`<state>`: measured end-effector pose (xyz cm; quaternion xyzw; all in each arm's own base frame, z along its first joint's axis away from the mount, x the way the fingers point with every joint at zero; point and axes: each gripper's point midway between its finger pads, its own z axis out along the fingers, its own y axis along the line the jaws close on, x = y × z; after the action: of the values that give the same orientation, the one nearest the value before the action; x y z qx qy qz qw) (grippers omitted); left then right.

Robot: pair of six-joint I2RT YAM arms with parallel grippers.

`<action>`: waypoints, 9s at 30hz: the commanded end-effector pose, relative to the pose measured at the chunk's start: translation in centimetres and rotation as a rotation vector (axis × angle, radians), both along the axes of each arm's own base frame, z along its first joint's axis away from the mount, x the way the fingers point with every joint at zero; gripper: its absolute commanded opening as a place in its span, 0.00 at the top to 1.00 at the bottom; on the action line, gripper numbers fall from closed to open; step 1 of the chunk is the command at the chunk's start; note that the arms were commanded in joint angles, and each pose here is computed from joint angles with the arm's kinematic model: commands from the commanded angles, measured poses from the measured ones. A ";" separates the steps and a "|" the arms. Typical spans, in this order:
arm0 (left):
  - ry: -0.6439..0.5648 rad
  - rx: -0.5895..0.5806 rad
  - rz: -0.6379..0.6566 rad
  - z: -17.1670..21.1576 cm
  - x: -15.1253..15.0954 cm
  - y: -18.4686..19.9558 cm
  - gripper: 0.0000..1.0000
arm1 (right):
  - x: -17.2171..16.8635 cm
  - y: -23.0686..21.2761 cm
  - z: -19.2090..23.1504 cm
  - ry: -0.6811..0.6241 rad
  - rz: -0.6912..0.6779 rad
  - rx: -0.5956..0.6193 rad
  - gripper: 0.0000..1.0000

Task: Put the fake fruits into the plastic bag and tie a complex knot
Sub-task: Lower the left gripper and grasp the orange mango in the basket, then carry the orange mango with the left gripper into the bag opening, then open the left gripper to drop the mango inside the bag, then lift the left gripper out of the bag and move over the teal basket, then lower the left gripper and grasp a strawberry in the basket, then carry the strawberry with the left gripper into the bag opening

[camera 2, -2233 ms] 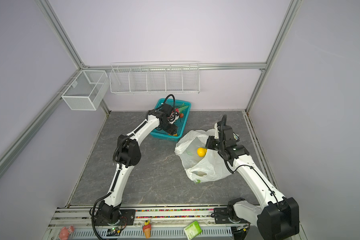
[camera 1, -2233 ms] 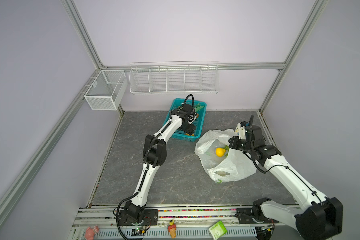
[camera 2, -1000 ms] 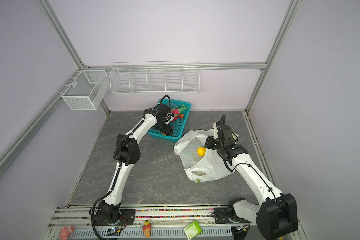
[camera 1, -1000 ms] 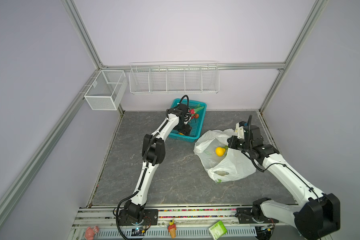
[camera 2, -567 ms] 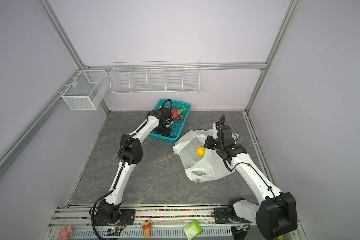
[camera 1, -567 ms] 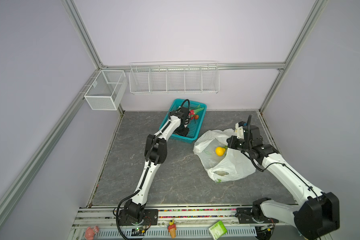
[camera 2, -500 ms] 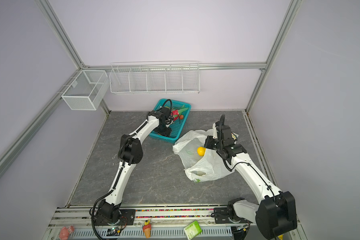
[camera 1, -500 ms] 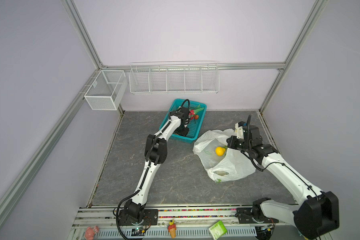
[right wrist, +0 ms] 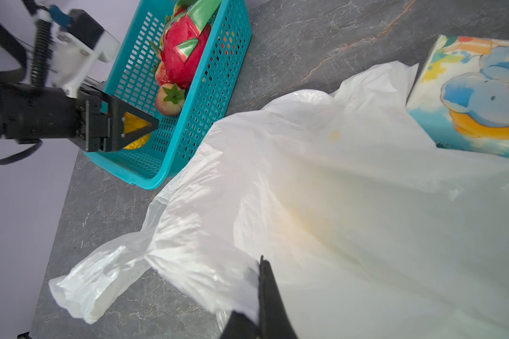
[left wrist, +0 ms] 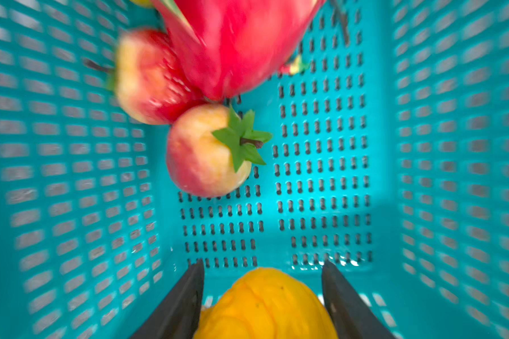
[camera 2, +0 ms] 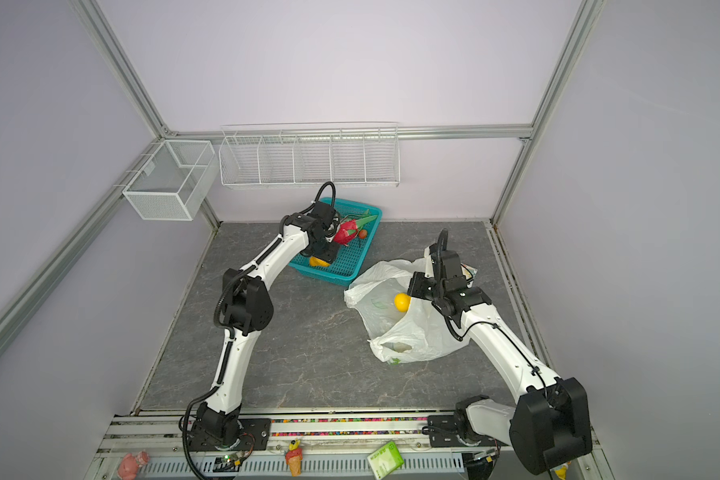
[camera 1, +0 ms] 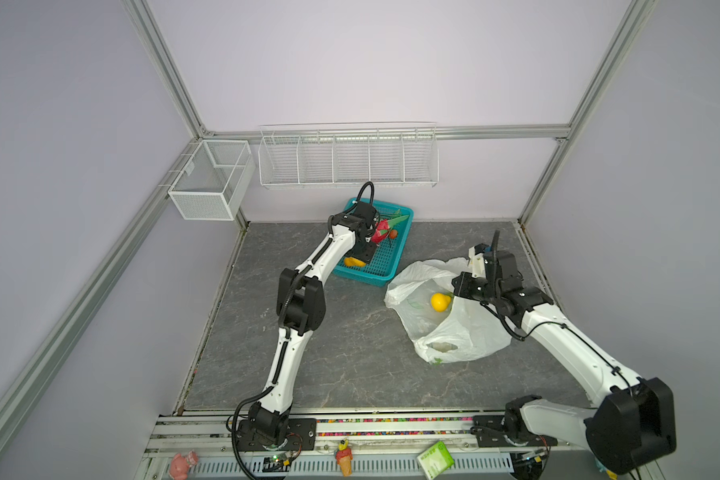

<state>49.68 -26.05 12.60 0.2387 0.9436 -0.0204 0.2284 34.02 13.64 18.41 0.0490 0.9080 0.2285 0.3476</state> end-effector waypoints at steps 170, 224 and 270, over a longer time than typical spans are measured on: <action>-0.396 -0.630 -0.003 15.5 -19.9 2.1 0.20 | -0.3 -2.6 5.8 -0.113 0.052 -0.299 0.94; -0.095 0.137 -0.212 -7.2 6.1 0.2 0.22 | 0.6 -2.0 4.4 -0.090 0.095 -0.272 0.94; -0.226 -0.538 -0.181 12.4 -9.1 -2.9 0.65 | 0.7 -1.9 4.0 -0.074 0.100 -0.265 0.94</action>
<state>42.88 -27.44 23.51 0.2845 0.8674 -0.1810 0.3659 34.73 11.80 23.07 -0.0469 0.9159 0.1240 0.3790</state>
